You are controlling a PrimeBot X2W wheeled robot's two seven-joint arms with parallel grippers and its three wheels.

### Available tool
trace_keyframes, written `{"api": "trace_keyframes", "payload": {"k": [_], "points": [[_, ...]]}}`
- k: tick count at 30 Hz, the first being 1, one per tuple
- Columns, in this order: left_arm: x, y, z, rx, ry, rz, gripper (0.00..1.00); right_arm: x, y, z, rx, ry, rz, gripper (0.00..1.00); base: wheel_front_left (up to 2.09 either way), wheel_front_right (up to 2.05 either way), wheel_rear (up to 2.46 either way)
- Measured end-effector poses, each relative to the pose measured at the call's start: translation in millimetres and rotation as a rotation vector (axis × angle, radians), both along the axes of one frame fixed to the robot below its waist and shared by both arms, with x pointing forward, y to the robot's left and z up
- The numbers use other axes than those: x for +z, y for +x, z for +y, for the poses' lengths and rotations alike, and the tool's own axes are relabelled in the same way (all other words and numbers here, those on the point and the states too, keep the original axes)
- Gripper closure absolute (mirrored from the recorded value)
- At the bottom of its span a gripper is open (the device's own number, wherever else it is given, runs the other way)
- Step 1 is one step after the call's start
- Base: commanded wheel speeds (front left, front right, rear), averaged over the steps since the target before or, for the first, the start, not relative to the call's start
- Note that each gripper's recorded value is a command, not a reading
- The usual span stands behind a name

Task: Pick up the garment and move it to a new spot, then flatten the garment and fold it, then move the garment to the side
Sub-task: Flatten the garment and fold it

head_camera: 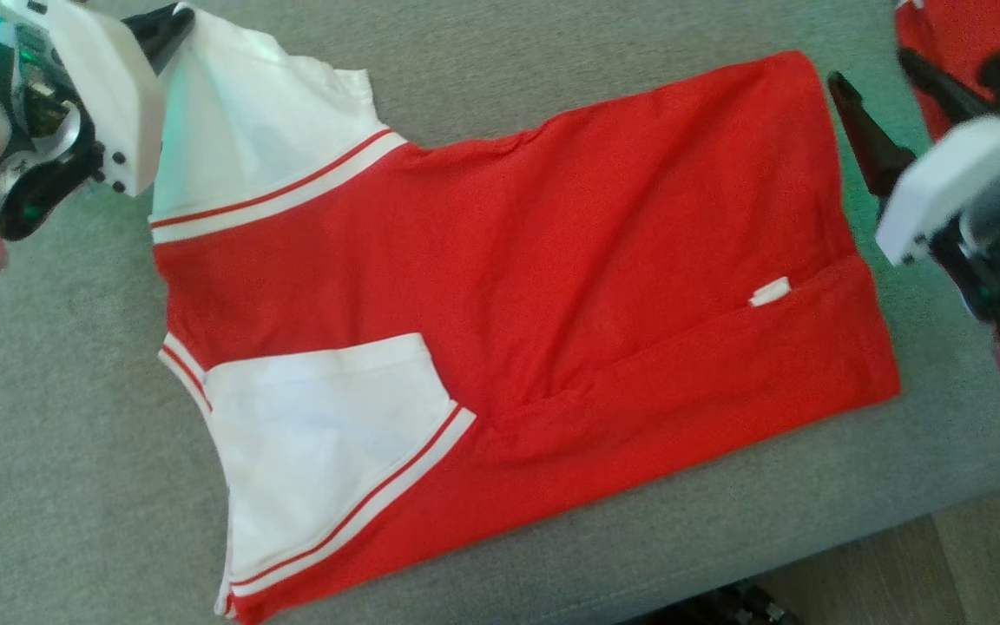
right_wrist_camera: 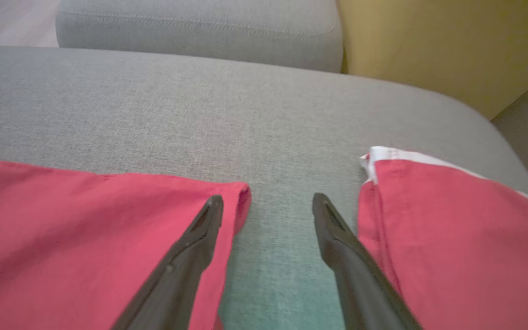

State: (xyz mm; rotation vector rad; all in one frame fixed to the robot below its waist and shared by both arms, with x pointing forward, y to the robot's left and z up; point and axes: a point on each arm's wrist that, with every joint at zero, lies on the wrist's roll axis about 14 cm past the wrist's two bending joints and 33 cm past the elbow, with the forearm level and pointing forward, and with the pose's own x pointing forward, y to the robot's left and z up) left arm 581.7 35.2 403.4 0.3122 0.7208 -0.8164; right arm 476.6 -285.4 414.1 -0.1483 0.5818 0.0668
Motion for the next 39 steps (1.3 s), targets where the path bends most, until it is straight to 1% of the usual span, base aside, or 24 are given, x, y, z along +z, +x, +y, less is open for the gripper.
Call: {"api": "trace_keyframes", "payload": {"k": [4,7,13,16,19,21,25,28,32,34,36,38,39], "points": [[-5.1,-1.1,7.1,0.004,0.010,0.002,1.00,-19.5,11.2,14.9,-0.003,0.061,0.099,0.00,0.00,0.00,0.00],[-7.5,-3.0,10.9,0.003,0.022,0.003,1.00,-25.4,15.4,26.2,-0.009,0.120,0.149,0.00,0.00,0.00,0.00],[-3.3,-4.3,12.4,0.016,0.012,0.012,1.00,-27.0,15.6,32.5,-0.019,0.174,0.210,0.00,0.00,0.00,0.00],[-2.4,-5.2,13.7,0.020,0.011,0.015,1.00,-30.3,13.0,34.6,-0.033,0.212,0.253,0.00,0.00,0.00,0.00],[-3.3,-5.3,15.8,0.022,0.015,0.016,1.00,-37.5,7.2,37.4,-0.029,0.225,0.306,0.00,0.00,0.00,0.00],[-3.0,-4.3,16.2,0.021,0.017,0.014,1.00,-37.9,9.0,38.8,-0.031,0.240,0.310,0.00,0.00,0.00,0.00],[-4.8,-2.8,18.2,0.028,0.014,0.020,1.00,-30.2,24.1,43.5,-0.026,0.274,0.282,0.00,0.00,0.00,0.00],[-7.0,-2.4,20.4,0.031,0.015,0.020,1.00,-31.2,29.7,45.4,-0.016,0.267,0.276,0.00,0.00,0.00,0.00],[-6.3,-1.5,21.4,0.035,0.007,0.013,1.00,-40.1,27.3,45.7,-0.021,0.268,0.298,0.00,0.00,0.00,0.00],[-5.6,-1.6,22.5,0.037,0.007,0.011,1.00,-42.1,26.1,47.0,-0.018,0.268,0.306,0.07,0.00,0.00,0.00],[-4.6,-1.7,23.3,0.039,0.008,0.009,1.00,-42.7,26.3,45.6,-0.019,0.260,0.305,0.16,0.00,0.00,0.00],[-3.1,-1.3,23.3,0.040,0.002,0.003,1.00,-40.4,29.1,41.6,-0.025,0.251,0.295,0.21,0.00,0.00,0.00],[-2.8,-1.4,23.7,0.041,0.002,0.002,1.00,-38.9,30.4,39.4,-0.027,0.246,0.290,0.26,0.00,0.00,0.00]]}}
